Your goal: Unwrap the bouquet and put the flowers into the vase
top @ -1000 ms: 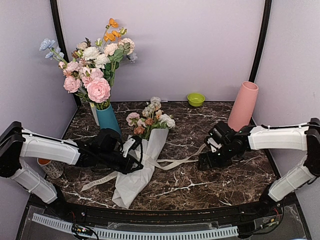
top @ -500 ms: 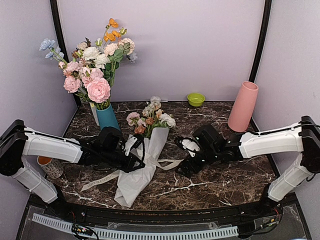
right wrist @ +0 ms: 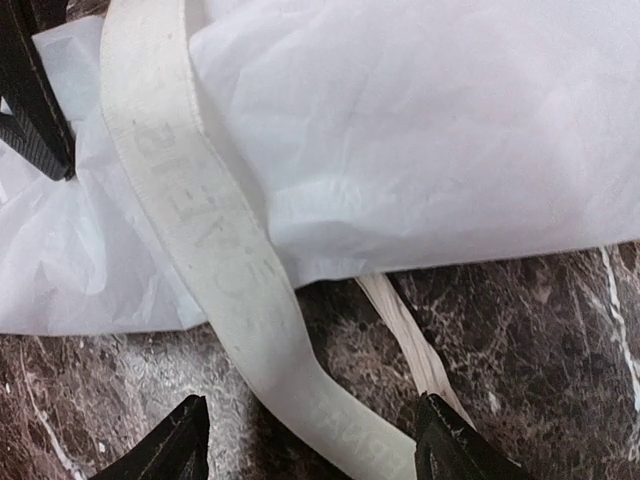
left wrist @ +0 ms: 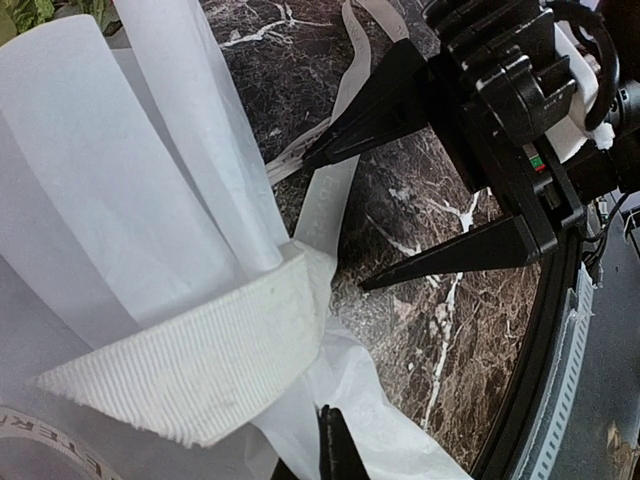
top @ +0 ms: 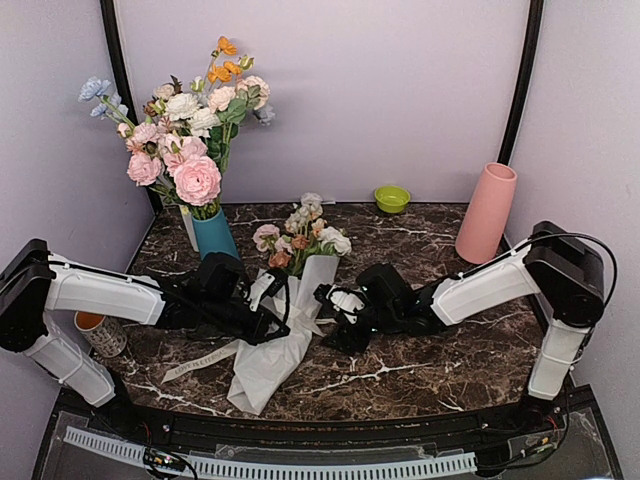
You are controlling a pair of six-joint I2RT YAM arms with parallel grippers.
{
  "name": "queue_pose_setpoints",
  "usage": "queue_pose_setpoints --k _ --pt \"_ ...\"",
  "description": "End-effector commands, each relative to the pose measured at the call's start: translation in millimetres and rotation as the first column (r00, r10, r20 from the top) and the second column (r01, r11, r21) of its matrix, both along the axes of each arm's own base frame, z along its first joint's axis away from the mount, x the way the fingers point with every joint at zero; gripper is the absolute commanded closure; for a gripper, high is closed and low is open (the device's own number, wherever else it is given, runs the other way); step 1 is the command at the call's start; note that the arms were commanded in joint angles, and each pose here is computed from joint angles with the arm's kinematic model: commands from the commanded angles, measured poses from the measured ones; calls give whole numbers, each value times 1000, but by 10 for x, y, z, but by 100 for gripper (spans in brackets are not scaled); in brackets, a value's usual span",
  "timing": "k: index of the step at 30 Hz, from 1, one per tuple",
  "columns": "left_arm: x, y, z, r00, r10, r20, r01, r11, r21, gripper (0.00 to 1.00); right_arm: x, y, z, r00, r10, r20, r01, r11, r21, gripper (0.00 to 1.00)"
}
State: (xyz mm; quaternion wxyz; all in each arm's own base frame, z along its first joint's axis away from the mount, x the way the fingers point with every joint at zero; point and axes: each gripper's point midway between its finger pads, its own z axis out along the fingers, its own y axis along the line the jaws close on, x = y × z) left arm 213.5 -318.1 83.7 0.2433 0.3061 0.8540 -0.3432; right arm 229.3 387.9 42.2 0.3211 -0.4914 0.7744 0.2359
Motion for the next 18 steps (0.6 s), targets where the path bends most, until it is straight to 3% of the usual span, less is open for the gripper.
queue_pose_setpoints --k 1,9,13,18 --pt "3 -44 82 1000 -25 13 25 1000 -10 100 57 317 224 996 59 61 -66 990 123 32" --pt "-8 -44 60 1000 -30 3 30 1000 -2 100 64 441 141 996 79 47 -85 984 156 45" --pt "-16 -39 44 999 -32 -2 32 999 2 100 10 475 158 993 107 40 -113 977 182 63" --pt "-15 -35 30 999 -32 -3 32 999 7 100 -76 497 161 989 146 18 -146 969 197 93"
